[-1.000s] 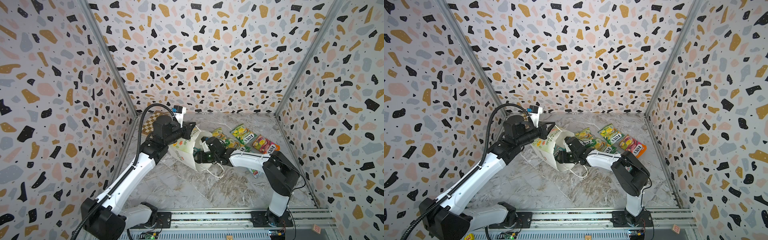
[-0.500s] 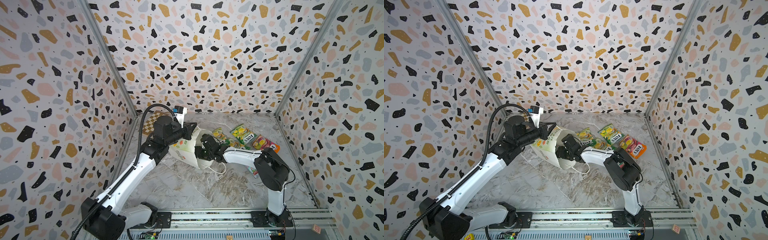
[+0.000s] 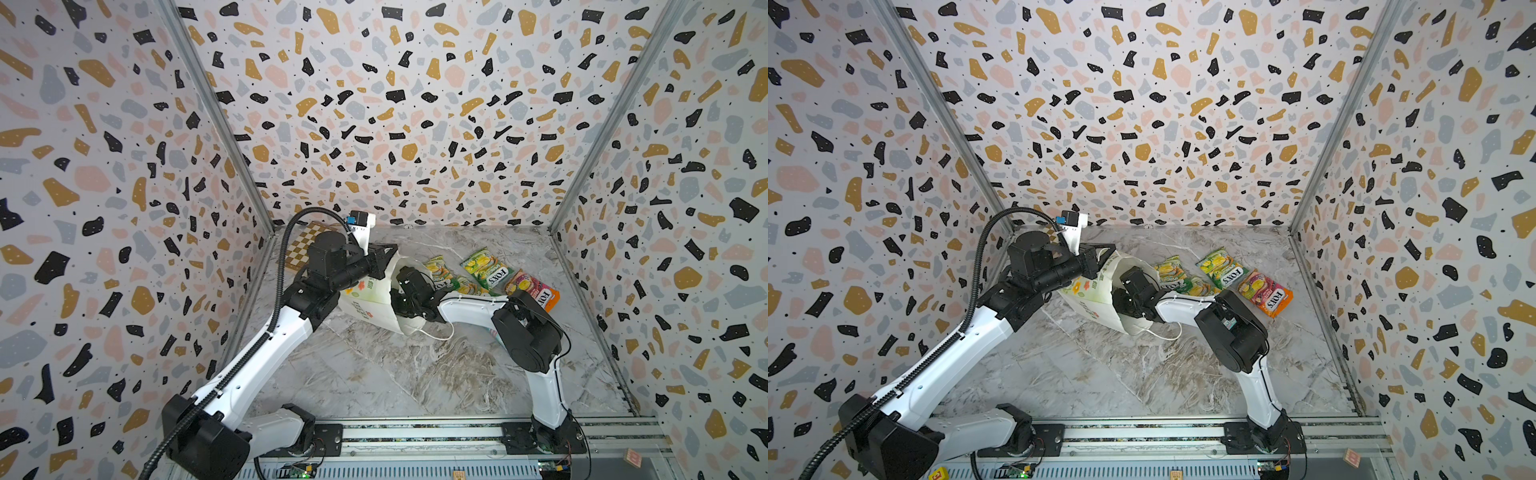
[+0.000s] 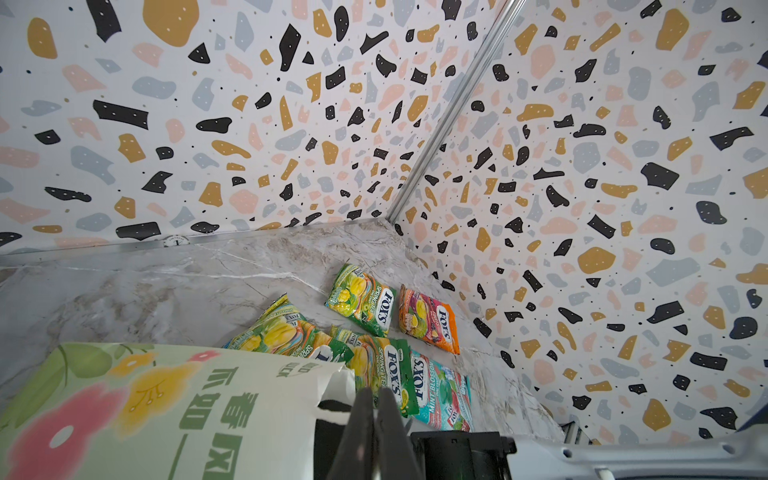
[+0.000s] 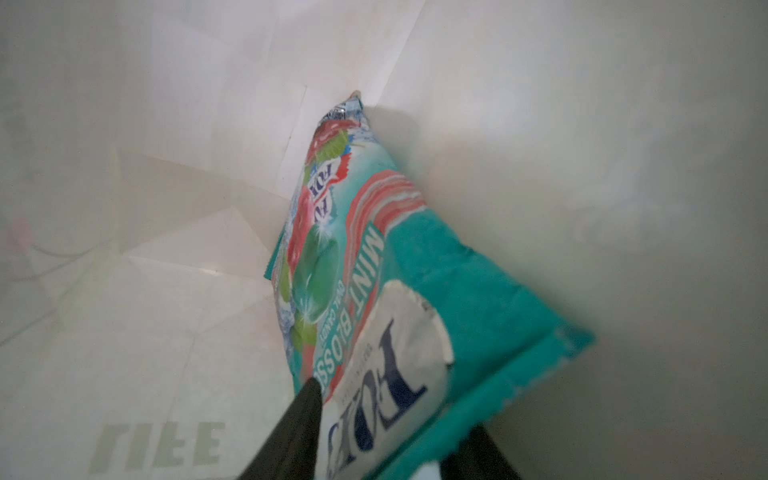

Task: Take the snacks out of the paper bag
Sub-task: 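Lower the right gripper and close on the last teal Mint Blossom packet, then lift the teal packet out of the bag with the right gripper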

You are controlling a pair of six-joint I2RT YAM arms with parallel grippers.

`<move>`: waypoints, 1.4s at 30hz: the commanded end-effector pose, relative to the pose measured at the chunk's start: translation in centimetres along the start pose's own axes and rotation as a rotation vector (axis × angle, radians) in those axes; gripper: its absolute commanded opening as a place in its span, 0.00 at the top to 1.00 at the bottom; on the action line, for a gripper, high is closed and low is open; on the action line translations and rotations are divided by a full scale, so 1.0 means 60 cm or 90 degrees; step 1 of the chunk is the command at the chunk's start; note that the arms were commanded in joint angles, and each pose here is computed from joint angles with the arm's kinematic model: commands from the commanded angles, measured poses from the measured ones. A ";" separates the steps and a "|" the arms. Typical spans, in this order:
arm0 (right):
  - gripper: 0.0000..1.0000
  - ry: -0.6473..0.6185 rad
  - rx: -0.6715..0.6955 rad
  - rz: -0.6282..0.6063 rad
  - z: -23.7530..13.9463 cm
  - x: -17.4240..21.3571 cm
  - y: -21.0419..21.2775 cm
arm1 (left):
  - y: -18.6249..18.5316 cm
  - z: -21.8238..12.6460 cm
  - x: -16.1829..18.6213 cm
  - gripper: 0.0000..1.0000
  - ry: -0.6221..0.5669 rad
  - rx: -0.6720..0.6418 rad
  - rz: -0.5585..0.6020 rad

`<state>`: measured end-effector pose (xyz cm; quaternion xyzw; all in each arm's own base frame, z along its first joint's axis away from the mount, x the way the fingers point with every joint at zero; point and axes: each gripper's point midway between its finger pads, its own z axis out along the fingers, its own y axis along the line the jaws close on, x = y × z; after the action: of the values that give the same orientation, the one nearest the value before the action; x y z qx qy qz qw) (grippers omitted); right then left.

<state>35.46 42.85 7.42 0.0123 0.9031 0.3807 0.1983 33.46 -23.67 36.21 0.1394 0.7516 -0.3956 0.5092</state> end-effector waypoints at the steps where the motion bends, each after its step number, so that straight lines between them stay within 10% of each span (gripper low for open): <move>1: 0.73 -0.028 -0.050 -0.009 -0.013 -0.032 0.042 | -0.034 -0.022 -0.042 1.00 -0.063 0.038 0.023; 7: 1.00 -0.049 -0.060 -0.029 -0.037 -0.041 0.044 | -0.018 -0.024 -0.037 1.00 -0.060 0.002 0.038; 42: 1.00 -0.127 -0.142 -0.236 -0.294 -0.064 0.168 | 0.069 -0.037 -0.011 1.00 -0.033 -0.178 0.073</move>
<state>31.92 38.09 23.26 -0.1124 0.8422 0.4206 0.3181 34.97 -19.69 34.39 0.1025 0.7869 -0.2685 0.5461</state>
